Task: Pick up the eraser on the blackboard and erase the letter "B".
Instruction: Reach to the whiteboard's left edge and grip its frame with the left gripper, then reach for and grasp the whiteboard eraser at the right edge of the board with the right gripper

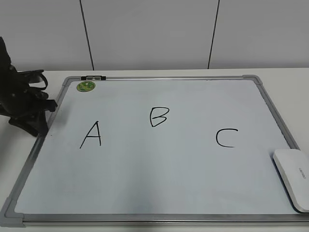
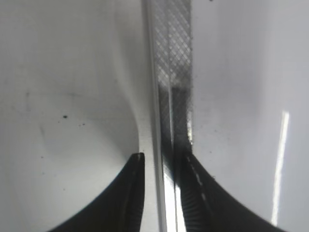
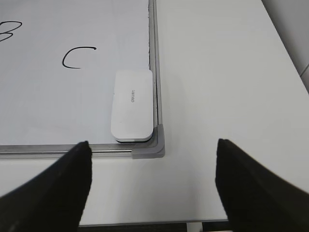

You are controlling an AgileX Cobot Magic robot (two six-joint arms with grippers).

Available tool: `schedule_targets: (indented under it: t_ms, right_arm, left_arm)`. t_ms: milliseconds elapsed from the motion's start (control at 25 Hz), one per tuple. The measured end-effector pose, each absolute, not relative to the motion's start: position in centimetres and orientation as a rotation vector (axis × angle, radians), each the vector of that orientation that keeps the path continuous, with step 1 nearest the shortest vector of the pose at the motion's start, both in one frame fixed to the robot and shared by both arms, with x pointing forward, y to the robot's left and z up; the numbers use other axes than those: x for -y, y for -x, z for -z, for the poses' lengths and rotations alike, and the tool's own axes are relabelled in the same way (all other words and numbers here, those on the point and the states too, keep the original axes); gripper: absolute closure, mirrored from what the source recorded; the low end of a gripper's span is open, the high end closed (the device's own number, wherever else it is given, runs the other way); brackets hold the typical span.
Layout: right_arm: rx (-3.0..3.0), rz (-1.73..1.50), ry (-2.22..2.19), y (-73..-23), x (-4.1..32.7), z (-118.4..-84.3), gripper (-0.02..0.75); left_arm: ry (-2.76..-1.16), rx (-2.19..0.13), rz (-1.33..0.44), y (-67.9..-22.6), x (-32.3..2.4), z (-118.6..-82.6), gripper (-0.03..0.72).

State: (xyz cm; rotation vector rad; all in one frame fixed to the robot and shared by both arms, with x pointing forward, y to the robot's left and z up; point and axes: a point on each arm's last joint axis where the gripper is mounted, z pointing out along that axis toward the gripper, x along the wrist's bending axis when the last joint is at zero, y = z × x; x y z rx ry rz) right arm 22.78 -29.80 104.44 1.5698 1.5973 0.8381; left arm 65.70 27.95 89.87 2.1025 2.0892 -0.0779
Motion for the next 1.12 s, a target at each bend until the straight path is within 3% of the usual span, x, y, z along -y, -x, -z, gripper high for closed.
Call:
schedule_targets:
  t_ms: [320,1120]
  right_arm:
    - [-1.597,-0.838,-1.570,-22.78,29.80,-104.44,0.148]
    - [-1.633,-0.959,-1.590,-23.16,28.90,-105.34,0.148]
  left_arm:
    - [-2.086,-2.096,0.108,-65.82,-27.78,-89.81,0.638]
    - [-2.085,-2.097,0.113,-65.81,-27.76,-89.78,0.645]
